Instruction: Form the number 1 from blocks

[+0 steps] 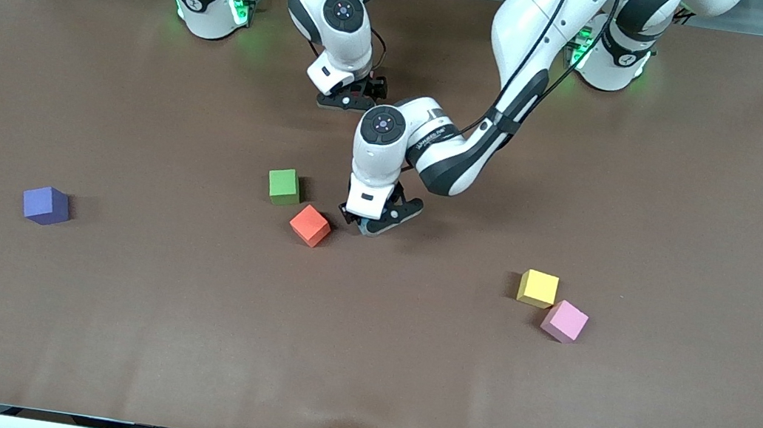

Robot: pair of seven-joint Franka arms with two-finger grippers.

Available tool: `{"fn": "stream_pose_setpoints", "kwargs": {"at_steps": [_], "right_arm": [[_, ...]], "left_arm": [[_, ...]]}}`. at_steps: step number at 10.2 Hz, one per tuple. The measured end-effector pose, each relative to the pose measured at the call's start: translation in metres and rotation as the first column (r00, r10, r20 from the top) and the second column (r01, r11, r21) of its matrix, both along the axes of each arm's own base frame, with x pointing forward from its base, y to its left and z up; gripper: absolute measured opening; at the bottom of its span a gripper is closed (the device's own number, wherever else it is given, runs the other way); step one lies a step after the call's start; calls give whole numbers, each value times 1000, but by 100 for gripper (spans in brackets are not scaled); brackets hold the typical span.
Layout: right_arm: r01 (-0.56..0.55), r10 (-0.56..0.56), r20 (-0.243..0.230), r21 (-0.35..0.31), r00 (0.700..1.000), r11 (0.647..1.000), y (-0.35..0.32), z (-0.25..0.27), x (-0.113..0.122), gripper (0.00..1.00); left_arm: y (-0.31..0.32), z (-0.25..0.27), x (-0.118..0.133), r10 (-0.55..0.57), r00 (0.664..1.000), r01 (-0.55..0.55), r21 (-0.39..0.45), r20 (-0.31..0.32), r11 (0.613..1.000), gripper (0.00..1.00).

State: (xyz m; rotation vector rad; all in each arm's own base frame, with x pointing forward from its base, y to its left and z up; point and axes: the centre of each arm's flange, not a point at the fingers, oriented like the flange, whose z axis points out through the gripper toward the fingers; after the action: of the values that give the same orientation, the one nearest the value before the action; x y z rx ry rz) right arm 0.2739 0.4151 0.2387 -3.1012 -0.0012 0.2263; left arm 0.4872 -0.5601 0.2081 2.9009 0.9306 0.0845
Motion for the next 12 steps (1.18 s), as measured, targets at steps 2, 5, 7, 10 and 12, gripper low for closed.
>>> {"fn": "stream_pose_setpoints", "kwargs": {"at_steps": [2, 5, 7, 10, 12], "right_arm": [[-8, 8, -9, 28, 1000, 1000, -19, 41, 27, 100], [-59, 60, -14, 70, 998, 996, -78, 100, 73, 100], [-55, 54, 5, 69, 999, 996, -141, 113, 118, 100], [51, -56, 63, 71, 996, 996, -252, 129, 182, 100], [125, -130, 104, 49, 986, 991, -304, 141, 207, 100]], "left_arm": [[-2, 0, -2, -42, 999, 42, 1, 1, 999, 57], [-20, 9, -33, -187, 981, 189, 31, -52, 982, 57], [-44, 28, -75, -263, 957, 269, 36, -121, 962, 57], [-70, 24, -129, -394, 905, 404, 36, -162, 914, 57], [-74, 15, -145, -470, 865, 483, 39, -175, 875, 57]]}}
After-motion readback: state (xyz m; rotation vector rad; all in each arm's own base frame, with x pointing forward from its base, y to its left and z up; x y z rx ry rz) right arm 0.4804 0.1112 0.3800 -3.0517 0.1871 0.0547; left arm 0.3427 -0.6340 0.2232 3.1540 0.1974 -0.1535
